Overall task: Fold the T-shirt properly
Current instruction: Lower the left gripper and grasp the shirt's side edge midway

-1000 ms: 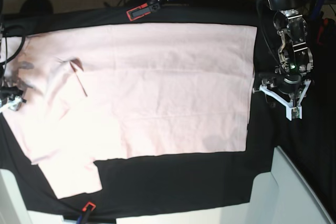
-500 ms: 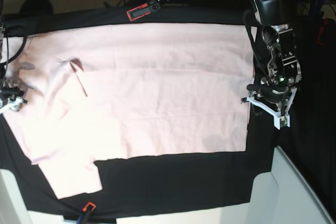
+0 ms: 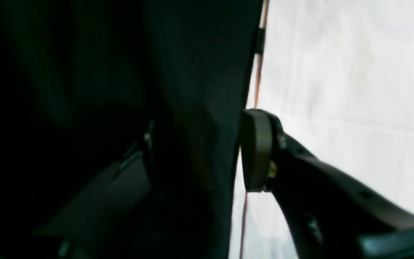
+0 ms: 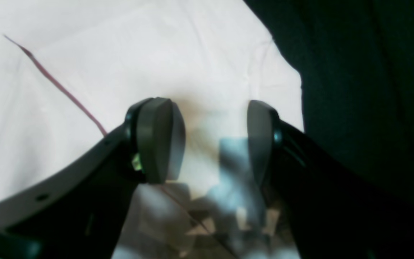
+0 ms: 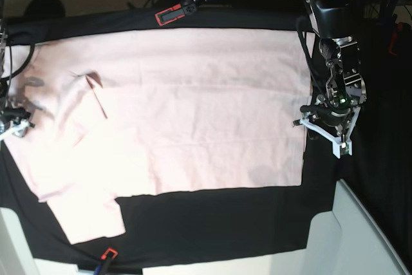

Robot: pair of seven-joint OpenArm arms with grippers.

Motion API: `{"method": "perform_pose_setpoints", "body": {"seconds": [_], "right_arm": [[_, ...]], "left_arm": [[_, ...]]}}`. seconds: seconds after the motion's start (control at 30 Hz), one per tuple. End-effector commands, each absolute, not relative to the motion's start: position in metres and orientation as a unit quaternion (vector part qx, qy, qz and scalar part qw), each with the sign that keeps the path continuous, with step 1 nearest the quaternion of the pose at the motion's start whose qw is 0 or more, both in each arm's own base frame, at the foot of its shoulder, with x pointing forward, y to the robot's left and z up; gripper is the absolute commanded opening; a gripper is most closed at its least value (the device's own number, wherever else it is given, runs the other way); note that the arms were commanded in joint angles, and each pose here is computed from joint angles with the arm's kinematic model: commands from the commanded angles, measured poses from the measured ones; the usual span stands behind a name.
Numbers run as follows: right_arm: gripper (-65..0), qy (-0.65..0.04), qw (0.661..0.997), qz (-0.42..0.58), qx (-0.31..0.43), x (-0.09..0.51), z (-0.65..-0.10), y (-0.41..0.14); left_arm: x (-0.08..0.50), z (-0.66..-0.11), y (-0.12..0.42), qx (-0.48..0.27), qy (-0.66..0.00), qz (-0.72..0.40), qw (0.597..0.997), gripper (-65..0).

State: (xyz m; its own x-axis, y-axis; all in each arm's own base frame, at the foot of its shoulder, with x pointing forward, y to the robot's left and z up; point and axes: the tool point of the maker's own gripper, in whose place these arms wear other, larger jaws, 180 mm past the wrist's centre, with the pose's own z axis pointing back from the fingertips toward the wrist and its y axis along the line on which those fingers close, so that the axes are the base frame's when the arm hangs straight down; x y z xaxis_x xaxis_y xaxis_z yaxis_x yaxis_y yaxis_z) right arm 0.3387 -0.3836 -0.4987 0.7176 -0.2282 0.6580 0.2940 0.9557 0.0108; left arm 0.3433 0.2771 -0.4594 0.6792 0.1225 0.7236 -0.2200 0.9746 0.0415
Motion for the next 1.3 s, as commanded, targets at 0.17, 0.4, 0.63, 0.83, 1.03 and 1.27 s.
{"method": "perform_pose_setpoints", "body": {"seconds": [0.17,0.4,0.63,0.83,1.03,1.27], "right_arm": [[-33.1,-0.367,0.919,-0.139,-0.049,0.352,-0.485,-0.39],[-32.5,-0.41,0.903,-0.117,-0.053,0.381,-0.455,-0.393],[-32.4,-0.398,0.912,-0.075,-0.059,0.387,-0.457,-0.382],[-32.4,-0.373,0.922,-0.086,-0.048,0.374,-0.478,-0.369],[-32.8,-0.34,0.935,-0.092,-0.043,0.365,-0.487,-0.367],[-45.4,-0.341,0.935,-0.091,-0.042,0.366,-0.486,-0.367]], "left_arm": [[0.358,-0.441,0.285,0.07,-0.417,0.094,0.901,-34.6],[0.356,-0.442,0.286,0.071,-0.415,0.095,0.902,-34.6],[0.355,-0.443,0.286,0.071,-0.414,0.096,0.902,-34.6],[0.354,-0.444,0.287,0.071,-0.414,0.097,0.902,-34.8],[0.353,-0.444,0.287,0.071,-0.413,0.097,0.903,-34.8],[0.354,-0.445,0.284,0.069,-0.413,0.094,0.903,-34.8]]}}
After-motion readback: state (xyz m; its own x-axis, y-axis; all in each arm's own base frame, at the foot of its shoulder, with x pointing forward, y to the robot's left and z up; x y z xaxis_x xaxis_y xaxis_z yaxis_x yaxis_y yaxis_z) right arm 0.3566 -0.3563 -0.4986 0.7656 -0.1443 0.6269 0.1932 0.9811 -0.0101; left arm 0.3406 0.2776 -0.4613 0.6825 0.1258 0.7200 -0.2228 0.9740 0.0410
